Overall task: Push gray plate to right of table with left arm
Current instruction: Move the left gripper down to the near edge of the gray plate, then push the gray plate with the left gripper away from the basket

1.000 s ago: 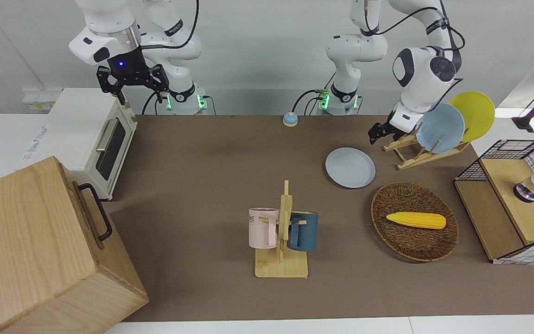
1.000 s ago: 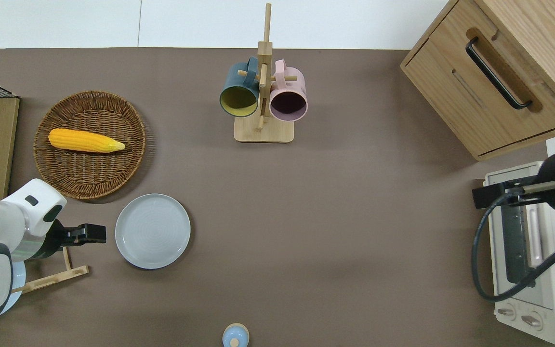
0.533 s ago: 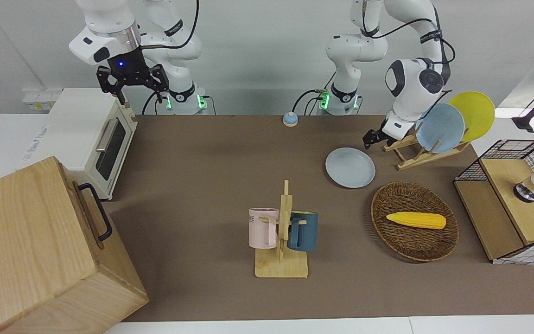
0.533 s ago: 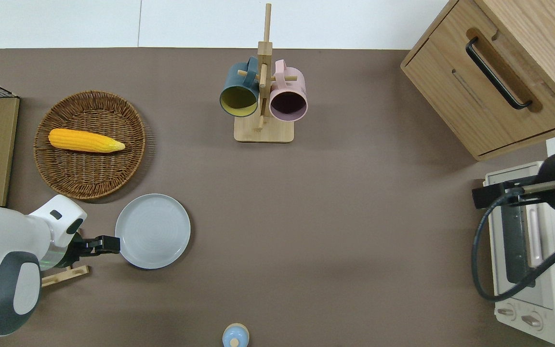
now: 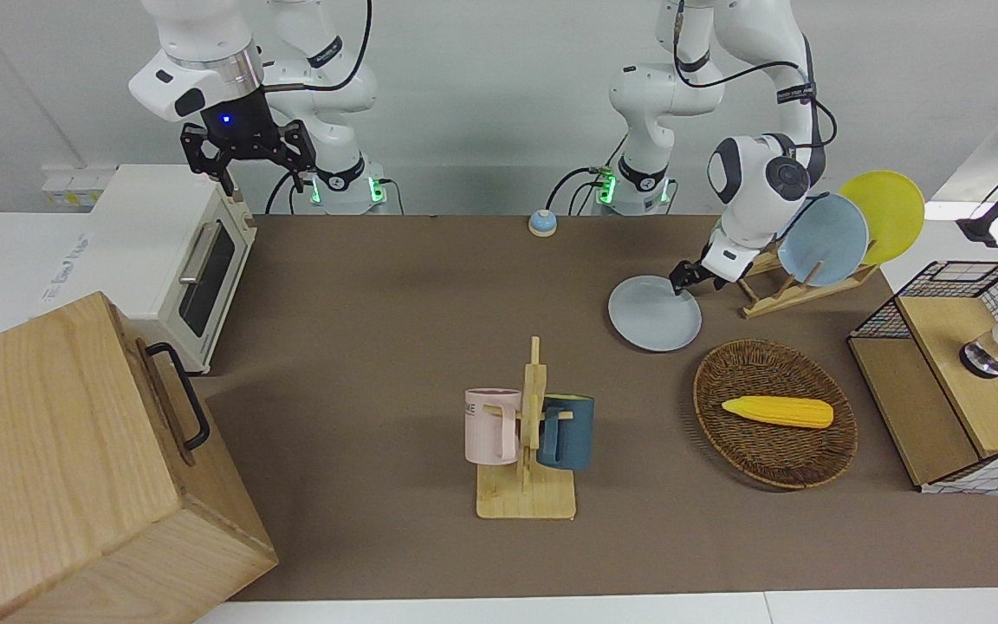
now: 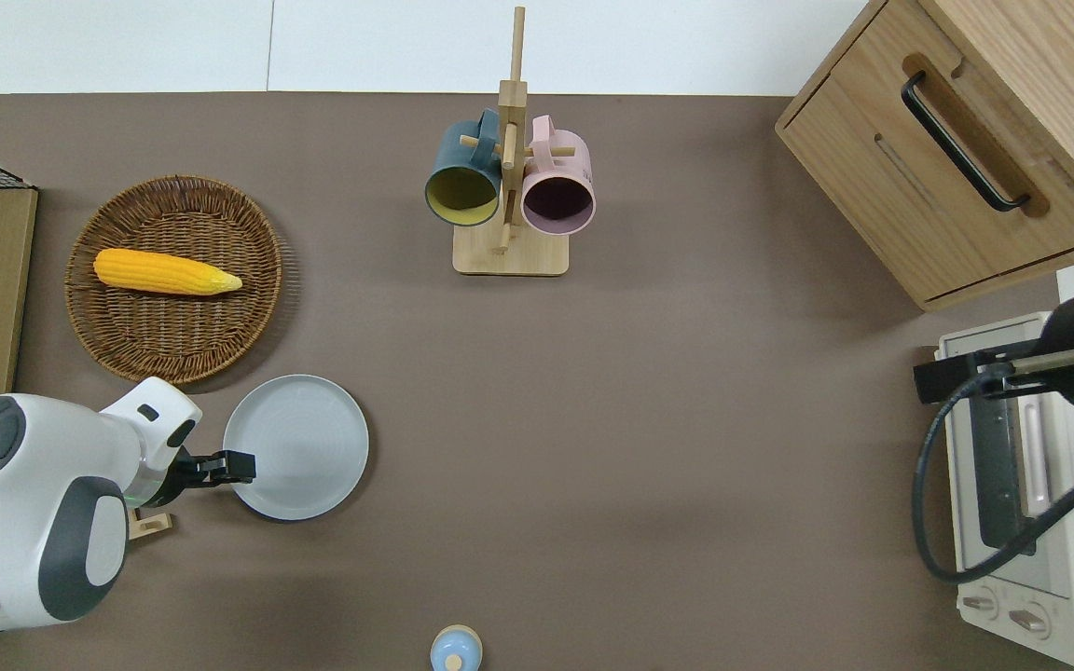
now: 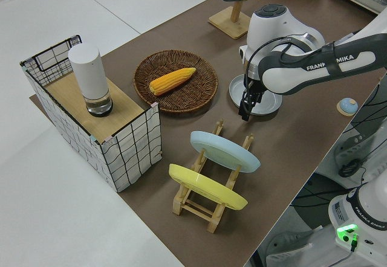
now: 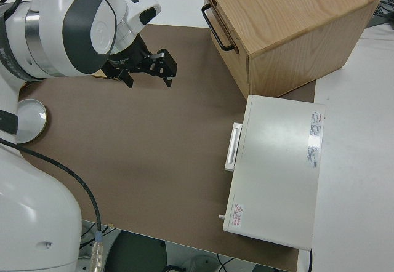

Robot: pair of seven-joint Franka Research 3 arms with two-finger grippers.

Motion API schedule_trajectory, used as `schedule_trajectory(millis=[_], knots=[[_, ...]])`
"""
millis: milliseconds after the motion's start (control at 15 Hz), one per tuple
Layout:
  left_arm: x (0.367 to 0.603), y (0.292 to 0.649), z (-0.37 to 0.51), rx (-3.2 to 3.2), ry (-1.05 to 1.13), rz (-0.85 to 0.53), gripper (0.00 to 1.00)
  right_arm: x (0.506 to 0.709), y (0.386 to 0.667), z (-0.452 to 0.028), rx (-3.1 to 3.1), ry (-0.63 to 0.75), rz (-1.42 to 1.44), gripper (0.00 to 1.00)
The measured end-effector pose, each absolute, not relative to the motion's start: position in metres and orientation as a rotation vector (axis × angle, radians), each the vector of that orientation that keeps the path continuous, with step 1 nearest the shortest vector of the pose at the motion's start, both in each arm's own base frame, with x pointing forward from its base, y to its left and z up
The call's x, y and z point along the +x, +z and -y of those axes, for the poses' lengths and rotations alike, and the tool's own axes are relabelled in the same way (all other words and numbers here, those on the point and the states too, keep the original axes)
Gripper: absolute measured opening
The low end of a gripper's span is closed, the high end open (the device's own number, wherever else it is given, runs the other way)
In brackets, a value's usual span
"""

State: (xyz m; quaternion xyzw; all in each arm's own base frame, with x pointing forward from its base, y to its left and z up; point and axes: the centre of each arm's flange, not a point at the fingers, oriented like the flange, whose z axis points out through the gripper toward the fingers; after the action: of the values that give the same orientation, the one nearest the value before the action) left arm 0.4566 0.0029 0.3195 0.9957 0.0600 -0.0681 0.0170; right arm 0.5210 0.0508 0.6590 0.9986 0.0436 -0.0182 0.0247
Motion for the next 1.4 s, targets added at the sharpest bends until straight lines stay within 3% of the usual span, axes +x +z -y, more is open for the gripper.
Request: schedule_trajectory(millis=[133,267,467,933,1400], knots=[[0.4555,0.3158,-0.0029,3.095,-0.209,-0.182,0.91,0.521,0.659,-0.0508,3.089,-0.056,-0.135,1.0],[0.4541,0.313,-0.0029,3.096,-0.215,-0.168,0.81,0.521,0.659,-0.0508,3.089,-0.056,-0.135,1.0],[0.4531,0.3093,-0.0029,3.096,-0.22,-0.16,0.77,0.521,0.659,-0.0508,3.089,-0.056,-0.135,1.0],[0.4541,0.3086,-0.0013,3.082,-0.211,-0.144,0.04,0.521,0.659,-0.0508,3.089,-0.056,-0.135,1.0],[0.4541,0.3091,-0.0012,3.075,-0.21,-0.147,0.04,0.521,0.659,-0.0508,3.089,-0.056,-0.135,1.0]])
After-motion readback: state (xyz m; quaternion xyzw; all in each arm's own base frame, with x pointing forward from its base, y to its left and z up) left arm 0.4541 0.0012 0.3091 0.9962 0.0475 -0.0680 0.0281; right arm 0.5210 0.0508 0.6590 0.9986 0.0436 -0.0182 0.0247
